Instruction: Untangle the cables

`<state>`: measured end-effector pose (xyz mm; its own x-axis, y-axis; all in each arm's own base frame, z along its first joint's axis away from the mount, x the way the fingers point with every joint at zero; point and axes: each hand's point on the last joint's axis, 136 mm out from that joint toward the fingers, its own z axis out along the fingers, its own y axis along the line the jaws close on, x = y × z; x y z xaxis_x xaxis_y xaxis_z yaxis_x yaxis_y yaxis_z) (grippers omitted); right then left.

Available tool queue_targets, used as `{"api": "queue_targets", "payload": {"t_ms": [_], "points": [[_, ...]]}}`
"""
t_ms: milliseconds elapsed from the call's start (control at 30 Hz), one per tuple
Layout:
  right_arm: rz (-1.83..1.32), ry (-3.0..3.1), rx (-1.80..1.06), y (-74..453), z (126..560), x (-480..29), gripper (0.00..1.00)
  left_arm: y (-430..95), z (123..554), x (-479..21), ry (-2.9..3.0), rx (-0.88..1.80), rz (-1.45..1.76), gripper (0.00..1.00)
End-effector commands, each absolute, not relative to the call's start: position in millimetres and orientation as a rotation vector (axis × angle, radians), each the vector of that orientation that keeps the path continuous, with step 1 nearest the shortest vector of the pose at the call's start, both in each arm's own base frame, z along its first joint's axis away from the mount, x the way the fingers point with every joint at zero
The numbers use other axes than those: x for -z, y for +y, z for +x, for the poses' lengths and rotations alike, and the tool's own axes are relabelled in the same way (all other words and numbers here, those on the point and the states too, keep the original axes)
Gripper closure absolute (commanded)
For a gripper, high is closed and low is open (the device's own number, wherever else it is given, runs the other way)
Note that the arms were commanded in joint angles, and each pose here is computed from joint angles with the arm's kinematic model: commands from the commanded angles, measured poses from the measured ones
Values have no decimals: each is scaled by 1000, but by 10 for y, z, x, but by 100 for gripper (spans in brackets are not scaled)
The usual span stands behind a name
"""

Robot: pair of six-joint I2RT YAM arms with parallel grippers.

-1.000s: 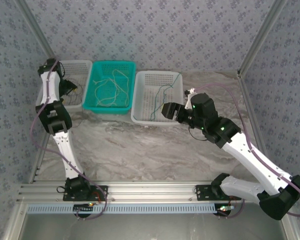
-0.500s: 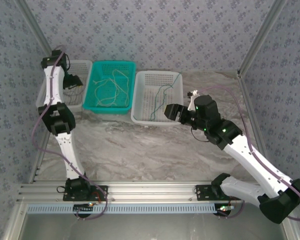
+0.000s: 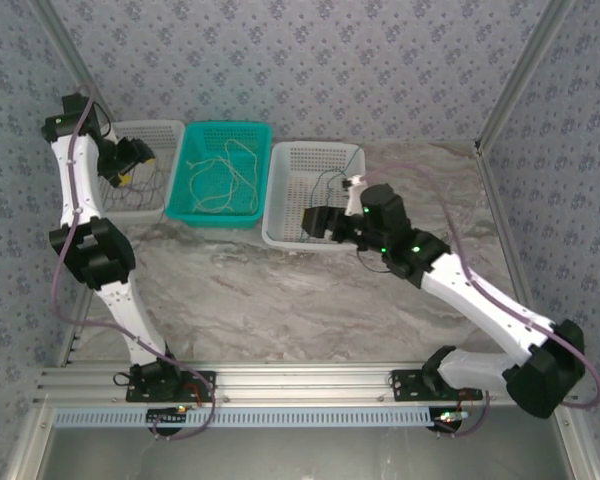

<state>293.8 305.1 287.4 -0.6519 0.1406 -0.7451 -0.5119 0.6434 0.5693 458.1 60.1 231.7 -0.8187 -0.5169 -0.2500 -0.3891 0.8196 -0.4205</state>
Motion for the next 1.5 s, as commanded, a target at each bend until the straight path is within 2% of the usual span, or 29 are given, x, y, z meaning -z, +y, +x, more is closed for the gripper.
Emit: {"api": "queue_targets", "payload": {"t_ms": [0,100,233,400,533,567,600,633,667,700,833,967,1133,1300,1400,1467], "points": [[-621,1707,-1057,3723,3069,-3347,17,-94,4377,-2676,2626,701,-390,30],[-747,1568,-967,4223,3249,-3356,11,-468,4274,-2959,2538,844,-282,30],[-806,1472,-893,4680,3561,-3079,5,-567,4141,-3216,2470,888,-243,30],[-803,1332,-912,5129,3792,-2951,1,-681,3977,-3359,2446,941,-180,31],[-787,1286,-984,5482,3973,-2894,6,-728,3915,-3475,2412,963,-153,31],[-779,1300,-988,5555,4023,-2876,20,-716,3908,-3492,2409,952,-150,30],[-769,1317,-997,5606,4066,-2865,46,-699,3905,-3501,2409,938,-151,30],[-772,1328,-1011,5643,4070,-2868,66,-657,3902,-3502,2413,911,-160,29],[-777,1347,-1025,5658,4066,-2877,94,-591,3904,-3488,2421,861,-176,27],[-764,1376,-1030,5643,4063,-2883,100,-504,3900,-3470,2429,794,-195,24],[-546,1441,-1034,5144,4080,-3094,100,1,3825,-3343,2455,391,-272,14],[-293,1651,-982,4513,4331,-3244,100,59,3734,-3218,2432,456,-255,11],[-28,1842,-1000,4043,4630,-3193,100,-123,3595,-3161,2386,527,-82,6],[238,1924,-983,3536,4970,-3022,100,-57,3460,-3046,2368,435,-52,4],[246,1916,-1025,3445,4998,-3150,100,-125,3422,-3082,2331,470,-16,4],[193,1923,-1058,3535,4933,-3256,100,-391,3383,-3279,2230,645,93,5]]}}
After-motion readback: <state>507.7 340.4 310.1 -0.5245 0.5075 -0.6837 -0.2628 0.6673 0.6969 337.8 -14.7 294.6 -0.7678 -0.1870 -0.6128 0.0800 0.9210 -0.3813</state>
